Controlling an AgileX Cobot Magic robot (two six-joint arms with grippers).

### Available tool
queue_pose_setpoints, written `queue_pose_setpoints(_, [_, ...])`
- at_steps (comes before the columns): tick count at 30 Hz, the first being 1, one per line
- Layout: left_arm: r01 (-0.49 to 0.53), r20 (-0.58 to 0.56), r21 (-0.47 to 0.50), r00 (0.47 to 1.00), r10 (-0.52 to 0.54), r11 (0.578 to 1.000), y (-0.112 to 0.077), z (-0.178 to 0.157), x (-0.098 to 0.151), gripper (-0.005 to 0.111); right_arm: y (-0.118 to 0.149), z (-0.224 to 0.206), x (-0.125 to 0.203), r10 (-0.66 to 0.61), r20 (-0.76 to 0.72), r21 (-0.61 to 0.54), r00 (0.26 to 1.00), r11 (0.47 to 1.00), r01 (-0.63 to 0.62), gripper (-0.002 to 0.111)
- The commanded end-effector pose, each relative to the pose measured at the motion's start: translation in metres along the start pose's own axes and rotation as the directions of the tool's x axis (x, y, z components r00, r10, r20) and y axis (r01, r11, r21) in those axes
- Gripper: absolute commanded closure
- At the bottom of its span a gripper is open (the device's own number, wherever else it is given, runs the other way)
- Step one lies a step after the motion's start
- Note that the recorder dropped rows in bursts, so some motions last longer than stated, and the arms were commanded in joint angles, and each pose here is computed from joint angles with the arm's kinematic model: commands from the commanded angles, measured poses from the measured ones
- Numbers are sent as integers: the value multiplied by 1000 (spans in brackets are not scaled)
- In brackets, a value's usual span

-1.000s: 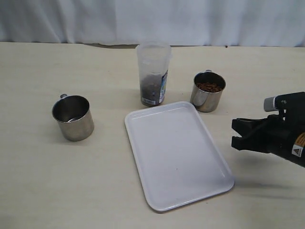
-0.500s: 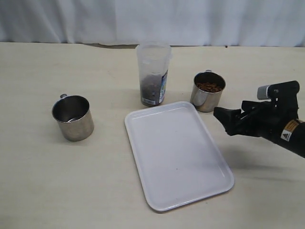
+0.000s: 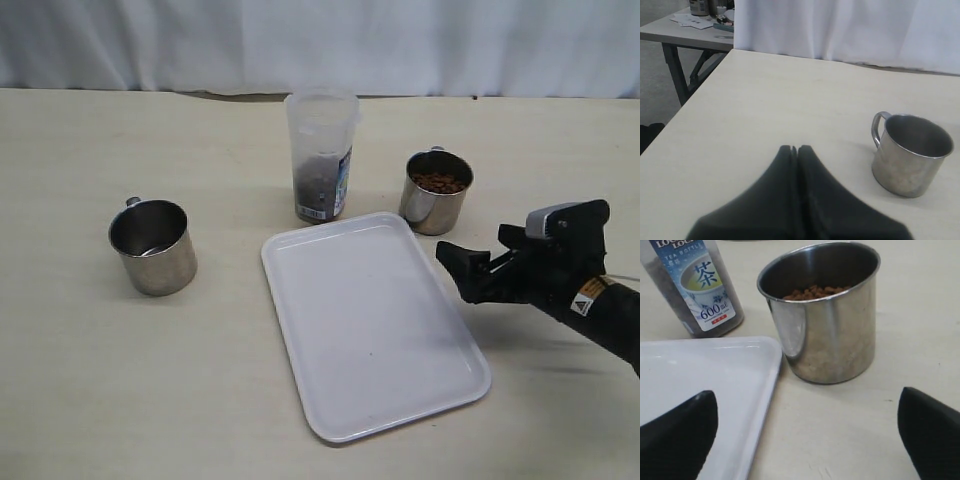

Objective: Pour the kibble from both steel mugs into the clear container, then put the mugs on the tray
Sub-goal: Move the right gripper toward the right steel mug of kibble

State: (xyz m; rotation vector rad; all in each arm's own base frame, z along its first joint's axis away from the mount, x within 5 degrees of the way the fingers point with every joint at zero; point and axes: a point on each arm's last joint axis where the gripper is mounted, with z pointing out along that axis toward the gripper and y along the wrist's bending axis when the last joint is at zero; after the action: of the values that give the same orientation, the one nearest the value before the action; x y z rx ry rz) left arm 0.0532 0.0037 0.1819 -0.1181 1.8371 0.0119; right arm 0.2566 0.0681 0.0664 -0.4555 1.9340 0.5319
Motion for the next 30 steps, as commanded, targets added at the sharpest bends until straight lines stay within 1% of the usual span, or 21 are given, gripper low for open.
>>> queue_pose_setpoints(1, [-3,7,7,1000,3,1000,0,0,0,107,-1,6,-6,-31,36,-13,999,999,31,30])
queue_pose_setpoints(4, [-3,7,7,1000,3,1000,0,0,0,107,-2,13,-13,-68,61,-55,996,996,71,30])
queue_pose_setpoints(9, [-3,7,7,1000,3,1000,0,0,0,107,-6,20,-17,-90,53,-56,995,994,93,30])
queue_pose_setpoints(20, [-3,7,7,1000,3,1000,0,0,0,107,-11,39,2,-79,42,-100,996,992,83,30])
queue_pose_setpoints(23, [-3,7,7,1000,3,1000,0,0,0,107,-14,44,-4,-110,68,-95,992,989,116,30])
queue_pose_setpoints(30, [-3,7,7,1000,3,1000,0,0,0,107,-19,56,-13,-131,109,-116,985,983,144,30])
